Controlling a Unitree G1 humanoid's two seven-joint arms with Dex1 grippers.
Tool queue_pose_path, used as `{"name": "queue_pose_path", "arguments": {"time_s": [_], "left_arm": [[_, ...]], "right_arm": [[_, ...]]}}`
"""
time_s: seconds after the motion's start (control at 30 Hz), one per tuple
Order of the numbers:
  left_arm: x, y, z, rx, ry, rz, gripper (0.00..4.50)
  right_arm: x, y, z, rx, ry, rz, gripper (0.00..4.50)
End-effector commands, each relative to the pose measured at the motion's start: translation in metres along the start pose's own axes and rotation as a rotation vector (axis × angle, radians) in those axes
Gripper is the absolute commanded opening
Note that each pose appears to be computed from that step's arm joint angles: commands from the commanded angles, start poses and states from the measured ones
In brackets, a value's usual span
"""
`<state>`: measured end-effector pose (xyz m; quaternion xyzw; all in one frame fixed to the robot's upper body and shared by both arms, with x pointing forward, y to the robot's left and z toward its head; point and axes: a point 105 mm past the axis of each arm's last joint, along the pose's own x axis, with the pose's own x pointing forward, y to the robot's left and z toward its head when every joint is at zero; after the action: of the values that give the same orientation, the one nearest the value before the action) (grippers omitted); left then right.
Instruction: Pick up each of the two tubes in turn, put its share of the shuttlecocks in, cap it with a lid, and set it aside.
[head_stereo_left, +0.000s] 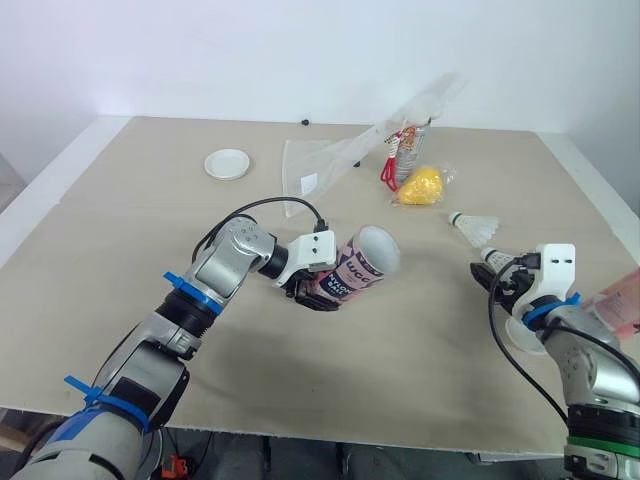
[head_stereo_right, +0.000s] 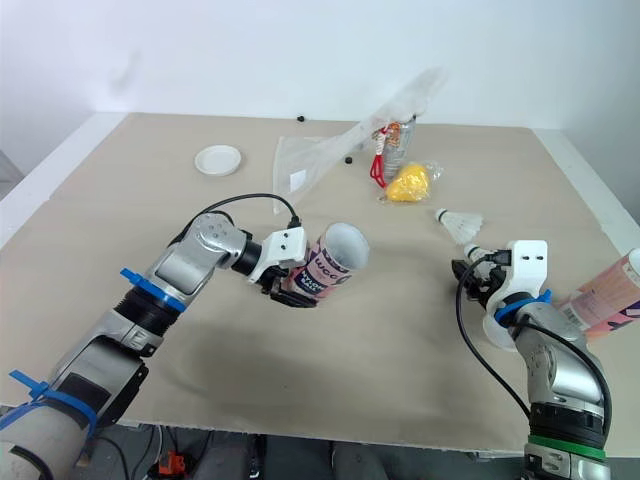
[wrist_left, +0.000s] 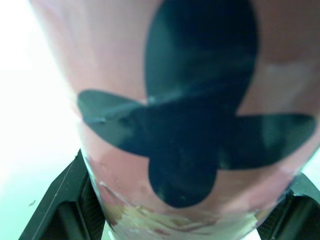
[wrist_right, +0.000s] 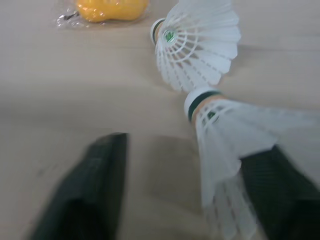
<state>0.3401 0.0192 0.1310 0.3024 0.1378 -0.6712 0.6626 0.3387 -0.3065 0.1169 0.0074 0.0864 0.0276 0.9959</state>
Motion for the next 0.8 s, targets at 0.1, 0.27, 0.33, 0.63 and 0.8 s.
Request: {"name": "queue_pose_path", "arguments": {"time_s": [0.1, 0.27, 0.33, 0.63, 0.8], "left_arm": [[0.001, -0.001, -0.002, 0.002, 0.014, 0.007, 3.19], [-0.001, -0.001, -0.005, -0.002, 0.022, 0.014, 3.19], [-0.001, -0.001, -0.005, -0.003, 0.022, 0.015, 3.19], [-0.003, 0.001, -0.006, -0.012, 0.016, 0.01, 3.19], [-0.003, 0.001, -0.005, -0.012, 0.012, -0.006, 3.19]], "right_arm": [[0.005, -0.002, 0.013, -0.024, -0.05, -0.007, 0.14], [0.004, 0.003, 0.017, -0.048, -0.066, 0.027, 0.05], [0.001, 0.006, 0.022, -0.07, -0.079, 0.047, 0.05], [-0.051, 0.076, 0.114, -0.654, -0.263, 0.48, 0.05], [-0.081, 0.121, 0.132, -1.054, -0.264, 0.786, 0.05]]}}
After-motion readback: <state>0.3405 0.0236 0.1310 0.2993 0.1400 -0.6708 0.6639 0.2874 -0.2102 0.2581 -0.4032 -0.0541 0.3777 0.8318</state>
